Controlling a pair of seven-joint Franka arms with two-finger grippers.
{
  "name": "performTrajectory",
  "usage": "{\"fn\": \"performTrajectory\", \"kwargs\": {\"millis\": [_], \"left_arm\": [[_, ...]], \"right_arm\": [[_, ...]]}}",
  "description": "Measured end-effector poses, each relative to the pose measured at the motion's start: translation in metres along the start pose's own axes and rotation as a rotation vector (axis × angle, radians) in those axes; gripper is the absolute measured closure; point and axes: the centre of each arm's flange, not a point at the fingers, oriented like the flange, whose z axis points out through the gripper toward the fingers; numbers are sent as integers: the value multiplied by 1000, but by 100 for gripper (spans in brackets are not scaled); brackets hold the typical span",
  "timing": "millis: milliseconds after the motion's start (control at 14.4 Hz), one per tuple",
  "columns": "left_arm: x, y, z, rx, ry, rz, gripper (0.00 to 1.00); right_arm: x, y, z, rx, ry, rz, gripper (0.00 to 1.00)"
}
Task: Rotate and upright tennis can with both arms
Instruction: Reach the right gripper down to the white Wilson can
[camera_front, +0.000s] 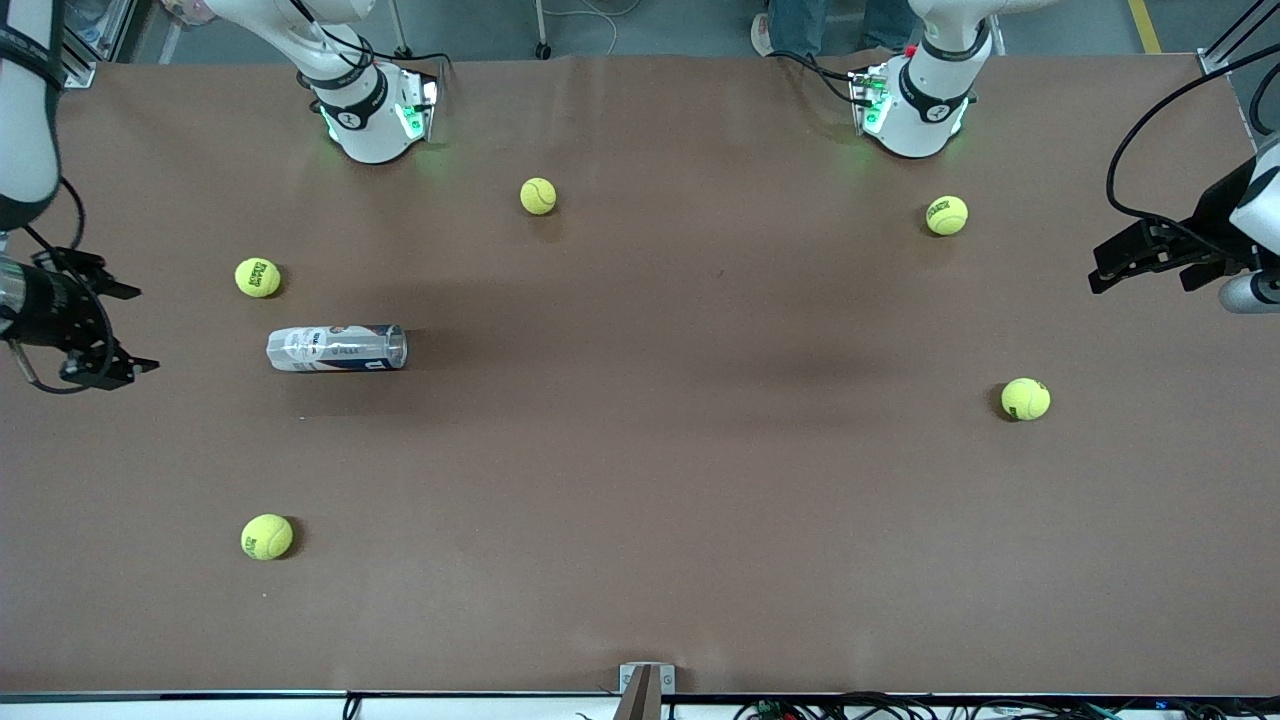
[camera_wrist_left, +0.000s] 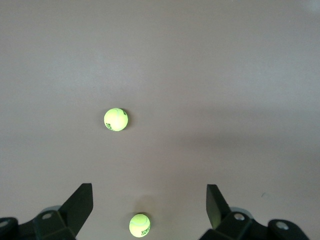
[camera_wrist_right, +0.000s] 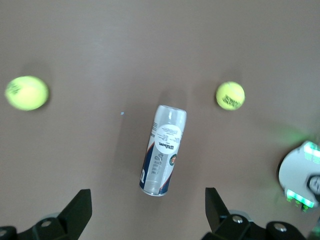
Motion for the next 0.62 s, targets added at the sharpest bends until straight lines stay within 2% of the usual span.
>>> {"fn": "performTrajectory", "kwargs": {"millis": [277,623], "left_arm": [[0,0,0,0,1,0,0],[0,0,-1,0,1,0,0]], "right_arm": [[-8,-8,57,-59,-9,166,0],[-8,-12,140,-47,-5,223,0]]}}
